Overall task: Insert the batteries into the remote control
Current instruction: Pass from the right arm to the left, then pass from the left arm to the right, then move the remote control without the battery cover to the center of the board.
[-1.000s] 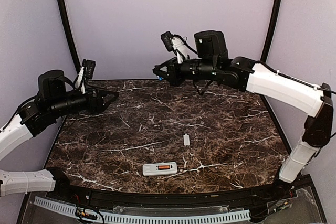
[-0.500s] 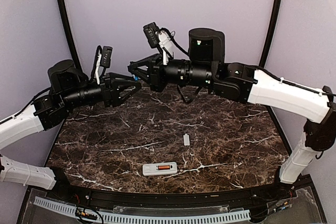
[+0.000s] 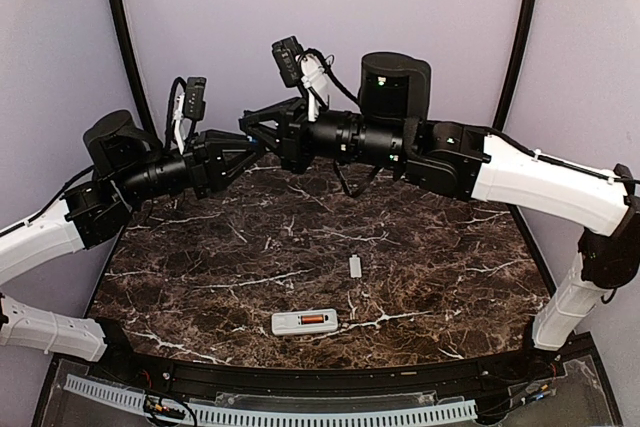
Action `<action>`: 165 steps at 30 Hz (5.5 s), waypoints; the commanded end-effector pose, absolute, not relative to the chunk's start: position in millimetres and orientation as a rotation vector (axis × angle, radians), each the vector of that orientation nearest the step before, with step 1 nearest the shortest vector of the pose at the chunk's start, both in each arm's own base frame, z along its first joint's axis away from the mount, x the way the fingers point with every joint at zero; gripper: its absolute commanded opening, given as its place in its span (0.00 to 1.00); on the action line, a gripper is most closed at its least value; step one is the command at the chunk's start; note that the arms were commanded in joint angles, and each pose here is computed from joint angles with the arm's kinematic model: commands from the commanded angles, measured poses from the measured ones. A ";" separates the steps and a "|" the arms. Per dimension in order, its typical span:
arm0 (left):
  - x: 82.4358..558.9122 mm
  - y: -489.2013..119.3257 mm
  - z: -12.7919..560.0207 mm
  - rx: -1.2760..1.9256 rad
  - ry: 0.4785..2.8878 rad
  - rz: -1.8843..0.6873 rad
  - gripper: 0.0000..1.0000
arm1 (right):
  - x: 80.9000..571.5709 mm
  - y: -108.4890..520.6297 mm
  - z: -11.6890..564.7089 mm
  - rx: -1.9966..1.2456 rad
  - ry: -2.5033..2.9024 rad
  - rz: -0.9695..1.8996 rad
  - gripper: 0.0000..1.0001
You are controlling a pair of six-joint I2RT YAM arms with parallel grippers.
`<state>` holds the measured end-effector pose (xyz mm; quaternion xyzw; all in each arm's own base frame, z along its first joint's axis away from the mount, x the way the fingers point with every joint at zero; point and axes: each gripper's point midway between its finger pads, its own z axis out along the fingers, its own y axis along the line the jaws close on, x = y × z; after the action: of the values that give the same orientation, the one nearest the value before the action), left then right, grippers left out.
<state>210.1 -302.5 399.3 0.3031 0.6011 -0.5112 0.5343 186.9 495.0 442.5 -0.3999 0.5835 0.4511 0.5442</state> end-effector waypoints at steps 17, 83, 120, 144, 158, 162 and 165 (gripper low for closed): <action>205.3 -296.3 420.5 0.725 1.325 -1.184 0.29 | 181.2 494.8 450.3 -0.962 1.325 1.059 0.00; 234.9 -252.9 304.8 1.003 1.679 -0.374 0.00 | 225.3 527.6 329.9 -1.012 2.077 1.229 0.38; 221.1 -241.7 273.2 1.034 1.738 -0.384 0.71 | 246.0 482.4 300.9 -0.818 2.193 1.235 0.00; 125.6 -290.4 94.0 1.800 1.841 -0.543 0.66 | 176.3 385.2 148.7 -0.518 2.522 1.087 0.00; 136.1 -298.5 56.6 1.808 1.963 -0.491 0.74 | 159.0 378.6 136.7 -0.536 2.511 1.091 0.00; 141.5 -298.8 49.1 1.812 1.986 -0.449 0.77 | 158.9 370.8 135.2 -0.517 2.502 1.062 0.00; 143.3 -296.7 40.0 1.833 1.997 -0.404 0.77 | 159.8 365.5 131.8 -0.502 2.504 1.035 0.00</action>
<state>138.8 -293.9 42.1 0.6528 0.7132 -0.1623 0.1972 156.7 367.7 124.5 -0.1877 0.8967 0.3652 0.1652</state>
